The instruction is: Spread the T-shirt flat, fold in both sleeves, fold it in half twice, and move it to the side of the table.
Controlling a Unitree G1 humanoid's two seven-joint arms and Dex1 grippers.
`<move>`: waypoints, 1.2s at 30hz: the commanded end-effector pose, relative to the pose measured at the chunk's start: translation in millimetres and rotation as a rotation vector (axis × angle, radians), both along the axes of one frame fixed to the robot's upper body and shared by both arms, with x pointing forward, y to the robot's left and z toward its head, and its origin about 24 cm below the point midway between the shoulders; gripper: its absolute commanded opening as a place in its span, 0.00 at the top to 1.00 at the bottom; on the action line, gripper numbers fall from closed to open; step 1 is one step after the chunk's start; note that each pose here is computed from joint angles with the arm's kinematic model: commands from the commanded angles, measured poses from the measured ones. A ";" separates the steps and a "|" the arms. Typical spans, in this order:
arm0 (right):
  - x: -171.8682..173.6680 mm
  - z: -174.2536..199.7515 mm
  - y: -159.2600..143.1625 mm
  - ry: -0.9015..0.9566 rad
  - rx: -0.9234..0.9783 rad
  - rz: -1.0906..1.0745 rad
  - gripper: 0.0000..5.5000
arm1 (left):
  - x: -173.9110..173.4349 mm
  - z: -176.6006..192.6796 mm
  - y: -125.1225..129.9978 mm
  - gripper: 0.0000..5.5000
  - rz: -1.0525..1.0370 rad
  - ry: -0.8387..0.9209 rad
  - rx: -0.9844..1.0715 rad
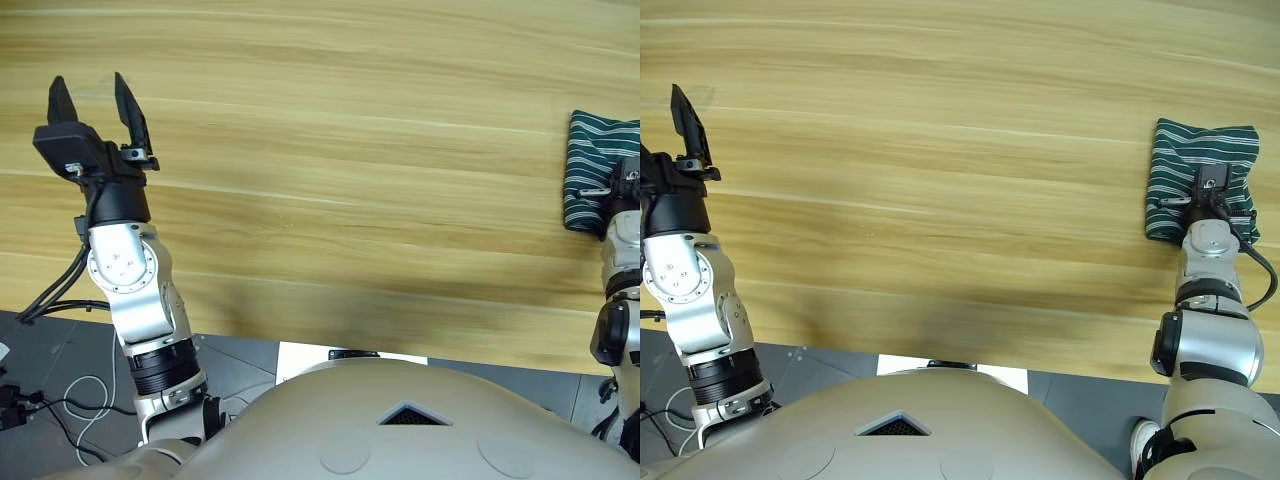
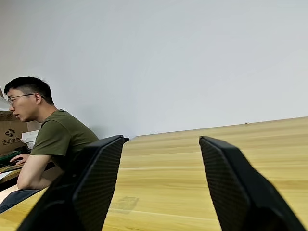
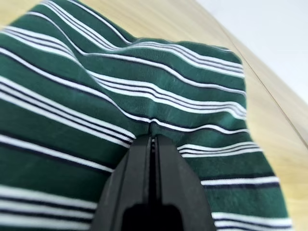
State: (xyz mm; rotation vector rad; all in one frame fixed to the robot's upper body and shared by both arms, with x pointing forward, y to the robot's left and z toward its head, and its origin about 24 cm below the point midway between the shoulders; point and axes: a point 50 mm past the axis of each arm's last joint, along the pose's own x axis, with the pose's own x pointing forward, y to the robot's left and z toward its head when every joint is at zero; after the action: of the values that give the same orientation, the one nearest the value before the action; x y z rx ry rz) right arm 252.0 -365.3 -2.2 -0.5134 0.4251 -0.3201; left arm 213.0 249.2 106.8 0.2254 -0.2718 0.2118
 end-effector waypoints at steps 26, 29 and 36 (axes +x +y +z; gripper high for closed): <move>23.4 51.0 232.7 -0.848 0.513 0.700 1.00 | 29.9 -50.9 -66.6 0.47 -0.151 0.074 -0.021; 28.4 60.3 221.4 -0.890 0.495 0.675 1.00 | 31.4 -49.8 -66.6 0.47 -0.150 0.065 -0.020; 40.9 89.1 191.8 -0.948 0.418 0.699 1.00 | 35.4 -46.8 -68.2 0.47 -0.148 0.043 -0.013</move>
State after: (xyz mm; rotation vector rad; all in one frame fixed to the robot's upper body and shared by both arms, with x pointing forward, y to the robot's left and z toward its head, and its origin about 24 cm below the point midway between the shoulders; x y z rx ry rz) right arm 287.4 -173.4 76.0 -0.0180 -0.5876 0.1642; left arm 244.3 182.7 56.5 0.1850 -0.2235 0.0645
